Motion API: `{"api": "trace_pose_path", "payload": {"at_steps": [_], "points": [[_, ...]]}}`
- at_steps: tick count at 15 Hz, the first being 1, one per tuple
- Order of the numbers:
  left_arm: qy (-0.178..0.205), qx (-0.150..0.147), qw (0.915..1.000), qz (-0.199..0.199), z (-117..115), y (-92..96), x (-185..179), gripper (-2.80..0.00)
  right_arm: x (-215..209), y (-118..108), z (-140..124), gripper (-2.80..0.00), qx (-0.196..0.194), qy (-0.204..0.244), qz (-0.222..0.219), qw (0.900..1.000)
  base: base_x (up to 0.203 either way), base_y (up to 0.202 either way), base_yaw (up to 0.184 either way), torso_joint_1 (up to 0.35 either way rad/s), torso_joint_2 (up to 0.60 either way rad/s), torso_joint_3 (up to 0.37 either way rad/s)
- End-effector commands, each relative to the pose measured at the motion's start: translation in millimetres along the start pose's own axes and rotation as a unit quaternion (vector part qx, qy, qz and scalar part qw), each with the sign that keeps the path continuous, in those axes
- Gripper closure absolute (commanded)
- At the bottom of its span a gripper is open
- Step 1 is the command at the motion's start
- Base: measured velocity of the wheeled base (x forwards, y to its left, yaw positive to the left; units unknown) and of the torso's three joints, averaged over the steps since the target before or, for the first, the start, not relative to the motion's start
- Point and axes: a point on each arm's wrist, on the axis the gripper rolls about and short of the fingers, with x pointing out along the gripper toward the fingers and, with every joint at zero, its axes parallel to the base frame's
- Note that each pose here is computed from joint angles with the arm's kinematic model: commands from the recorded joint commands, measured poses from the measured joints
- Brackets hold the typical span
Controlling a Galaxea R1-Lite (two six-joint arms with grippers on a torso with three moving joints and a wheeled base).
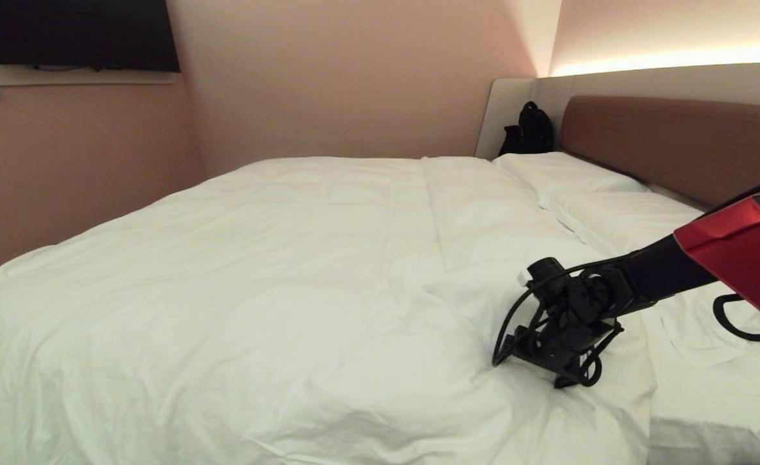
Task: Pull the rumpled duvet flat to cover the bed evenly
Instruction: Flatten the corners of the folded blanket
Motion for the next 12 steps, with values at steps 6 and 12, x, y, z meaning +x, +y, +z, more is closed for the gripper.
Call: {"api": "trace_pose_path", "payload": {"at_steps": [6,12], "points": [[0.000,0.000,1.0000,0.001,0,0.0,0,0.00,5,1,0,0.00,0.000,0.027,-0.021,0.999,0.000,0.000,0.000,0.000,0.00,0.000],[0.000,0.001,1.0000,0.000,0,0.0,0,0.00,-11,3,1,0.00,0.002,0.013,-0.009,1.000,0.000,0.000,0.000,0.000,0.00,0.000]]}}
